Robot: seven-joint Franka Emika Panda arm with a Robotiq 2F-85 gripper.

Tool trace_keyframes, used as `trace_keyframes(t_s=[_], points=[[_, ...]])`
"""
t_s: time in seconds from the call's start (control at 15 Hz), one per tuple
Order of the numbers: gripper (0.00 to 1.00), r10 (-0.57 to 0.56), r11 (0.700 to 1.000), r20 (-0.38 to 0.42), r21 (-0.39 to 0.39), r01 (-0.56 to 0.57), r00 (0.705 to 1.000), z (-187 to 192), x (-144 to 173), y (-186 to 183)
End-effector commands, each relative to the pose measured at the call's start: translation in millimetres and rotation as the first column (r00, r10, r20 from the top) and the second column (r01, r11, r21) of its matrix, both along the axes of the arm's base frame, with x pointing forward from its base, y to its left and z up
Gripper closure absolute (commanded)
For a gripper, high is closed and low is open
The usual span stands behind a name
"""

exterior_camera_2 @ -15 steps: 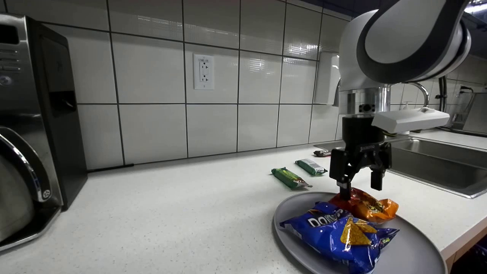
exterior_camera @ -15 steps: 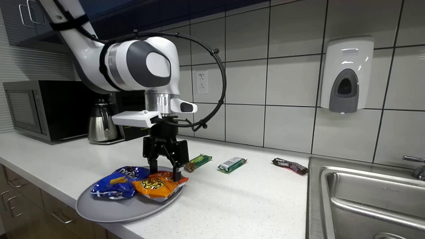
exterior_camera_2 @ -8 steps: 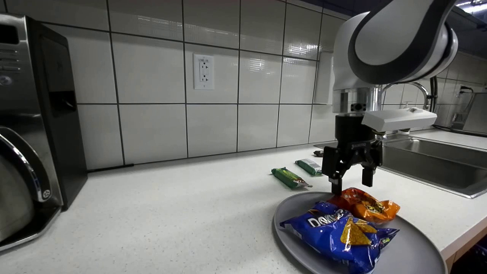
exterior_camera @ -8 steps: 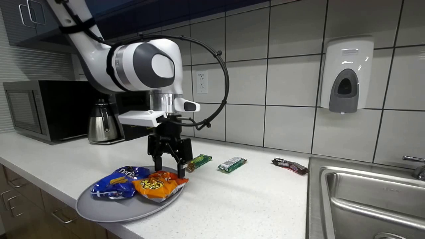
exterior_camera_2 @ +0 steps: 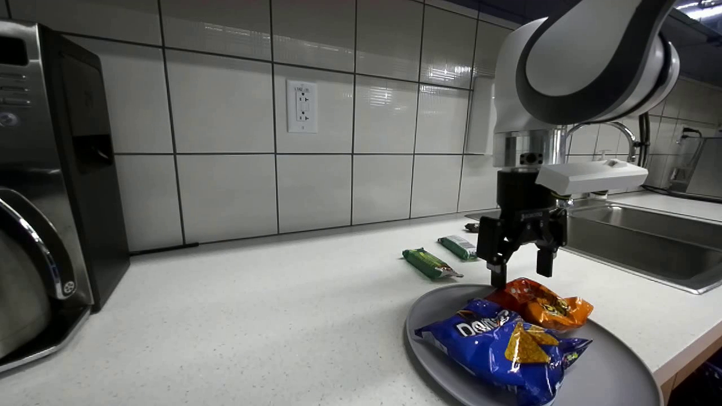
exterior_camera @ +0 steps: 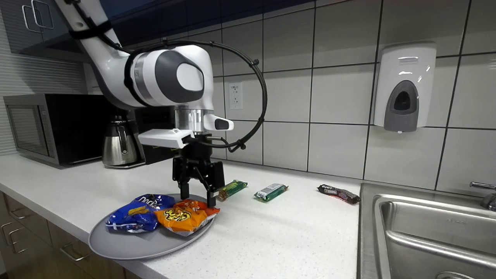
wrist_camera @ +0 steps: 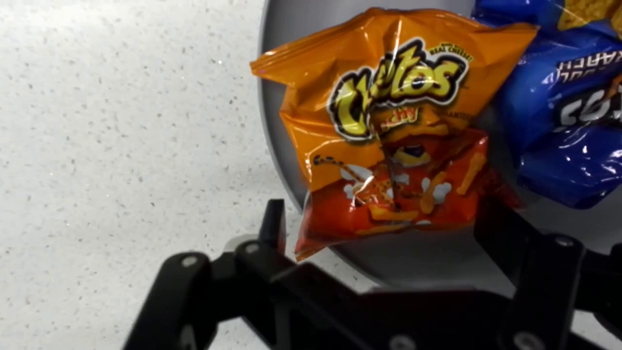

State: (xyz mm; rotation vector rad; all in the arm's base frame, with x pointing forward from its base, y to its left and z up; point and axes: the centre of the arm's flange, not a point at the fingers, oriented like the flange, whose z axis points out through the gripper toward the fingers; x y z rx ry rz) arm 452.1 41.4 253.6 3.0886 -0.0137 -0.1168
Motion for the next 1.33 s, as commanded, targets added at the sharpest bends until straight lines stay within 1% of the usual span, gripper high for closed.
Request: trace_keyframes(t_s=[0.0,0.67,1.27], points=[[0.00,-0.029,1.000,0.005,0.010,0.029,1.000,9,-12,1],[0.00,-0.044,0.999,-0.005,0.018,0.044,0.999,16,-28,-1],[0.00,-0.053,0.998,-0.013,0.024,0.054,0.998,13,-31,-1]])
